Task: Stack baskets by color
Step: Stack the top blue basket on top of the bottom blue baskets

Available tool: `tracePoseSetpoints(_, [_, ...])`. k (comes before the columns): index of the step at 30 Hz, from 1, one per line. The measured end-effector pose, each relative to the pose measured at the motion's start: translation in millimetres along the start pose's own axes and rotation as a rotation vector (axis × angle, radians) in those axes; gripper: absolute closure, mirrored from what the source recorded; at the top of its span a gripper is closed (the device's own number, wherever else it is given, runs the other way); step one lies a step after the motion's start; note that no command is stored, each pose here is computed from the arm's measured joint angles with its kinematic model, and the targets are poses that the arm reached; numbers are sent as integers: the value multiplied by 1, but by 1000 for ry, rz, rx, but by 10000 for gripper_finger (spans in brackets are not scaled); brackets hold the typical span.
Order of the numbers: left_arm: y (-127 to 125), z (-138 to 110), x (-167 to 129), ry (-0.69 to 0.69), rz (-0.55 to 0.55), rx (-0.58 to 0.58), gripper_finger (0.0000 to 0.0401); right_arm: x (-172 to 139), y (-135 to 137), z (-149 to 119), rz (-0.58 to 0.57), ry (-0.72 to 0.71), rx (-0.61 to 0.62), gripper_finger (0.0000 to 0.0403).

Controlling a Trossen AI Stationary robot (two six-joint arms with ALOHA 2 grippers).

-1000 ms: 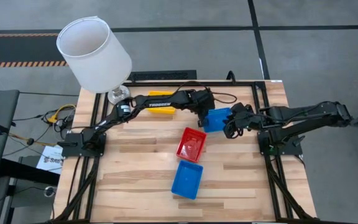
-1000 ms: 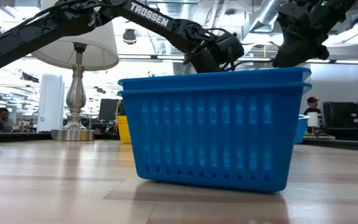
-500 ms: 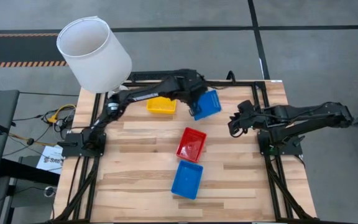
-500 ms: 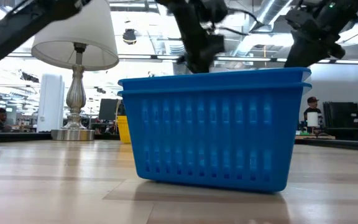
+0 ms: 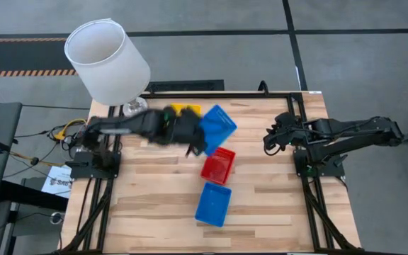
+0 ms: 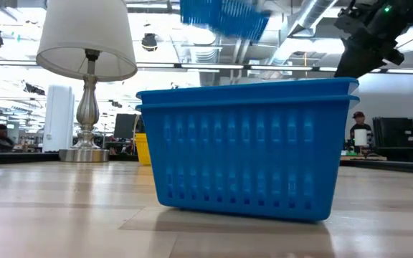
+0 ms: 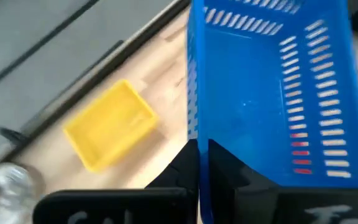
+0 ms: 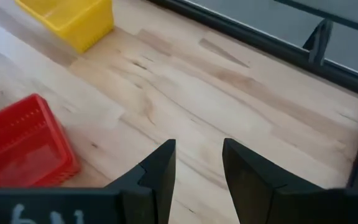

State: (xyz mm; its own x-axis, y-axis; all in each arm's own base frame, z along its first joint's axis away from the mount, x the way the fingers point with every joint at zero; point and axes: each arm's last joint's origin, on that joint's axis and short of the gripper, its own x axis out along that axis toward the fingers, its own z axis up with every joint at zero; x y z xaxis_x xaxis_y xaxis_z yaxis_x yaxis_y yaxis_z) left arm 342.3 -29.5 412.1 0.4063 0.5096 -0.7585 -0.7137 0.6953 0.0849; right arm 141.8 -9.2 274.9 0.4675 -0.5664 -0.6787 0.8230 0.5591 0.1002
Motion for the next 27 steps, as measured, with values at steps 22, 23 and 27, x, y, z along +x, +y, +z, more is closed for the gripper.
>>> tracePoseSetpoints(22, [-156, -168, -2, -73, -181, -447, 401, 12, -8, -22, -41, 137, -55, 246])
tracePoseSetpoints(23, [-162, -173, 3, -66, -180, -461, 401, 13, -8, -24, -42, 142, -52, 246])
tracePoseSetpoints(27, [-175, -189, 16, -35, -170, -498, 401, 16, -10, -27, -53, 155, -62, 246])
